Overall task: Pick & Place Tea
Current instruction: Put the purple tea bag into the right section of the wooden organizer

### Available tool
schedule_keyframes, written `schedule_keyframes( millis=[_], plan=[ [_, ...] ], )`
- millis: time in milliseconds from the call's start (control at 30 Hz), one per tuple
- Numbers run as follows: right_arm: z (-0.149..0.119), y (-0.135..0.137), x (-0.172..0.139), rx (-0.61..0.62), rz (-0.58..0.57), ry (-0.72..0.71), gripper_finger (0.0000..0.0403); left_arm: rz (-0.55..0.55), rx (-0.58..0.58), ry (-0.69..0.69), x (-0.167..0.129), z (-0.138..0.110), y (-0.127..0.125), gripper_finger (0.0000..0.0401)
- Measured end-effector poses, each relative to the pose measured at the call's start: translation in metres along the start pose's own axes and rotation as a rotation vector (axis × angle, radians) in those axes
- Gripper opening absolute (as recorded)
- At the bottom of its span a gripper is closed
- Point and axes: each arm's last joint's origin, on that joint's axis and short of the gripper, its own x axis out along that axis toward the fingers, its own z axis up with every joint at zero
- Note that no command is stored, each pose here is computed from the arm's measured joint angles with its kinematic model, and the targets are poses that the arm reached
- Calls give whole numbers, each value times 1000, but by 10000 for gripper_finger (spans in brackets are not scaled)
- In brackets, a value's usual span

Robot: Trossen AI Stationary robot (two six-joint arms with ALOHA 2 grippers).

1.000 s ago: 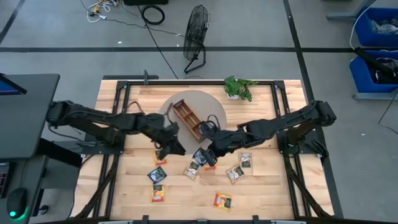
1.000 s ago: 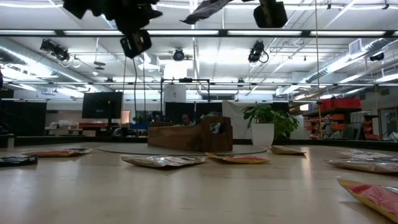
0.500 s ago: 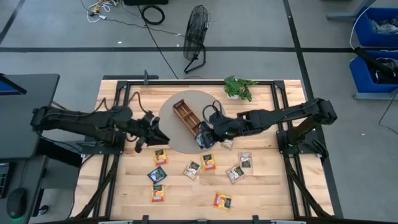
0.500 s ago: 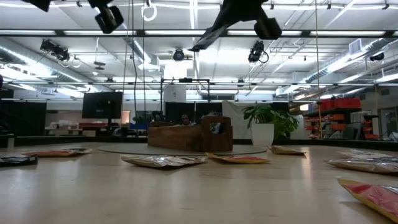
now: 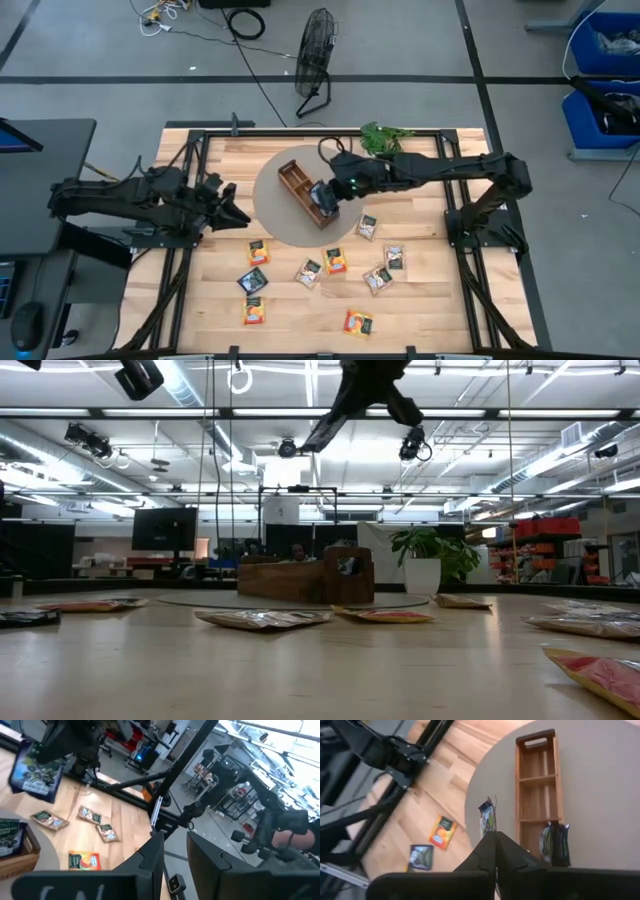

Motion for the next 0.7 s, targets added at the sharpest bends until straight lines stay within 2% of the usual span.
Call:
schedule_keyframes(
  millis=[200, 333, 700],
  plan=[
    [16, 6, 22, -83, -129, 114, 0, 4, 0, -8, -4, 0, -1, 87],
    [22, 9, 40, -107, -162, 181, 0, 9, -3, -1, -3, -1, 0, 87],
    [9, 2, 83, -160, -242, 279, 0, 9, -2, -1, -3, -1, 0, 87]
  ],
)
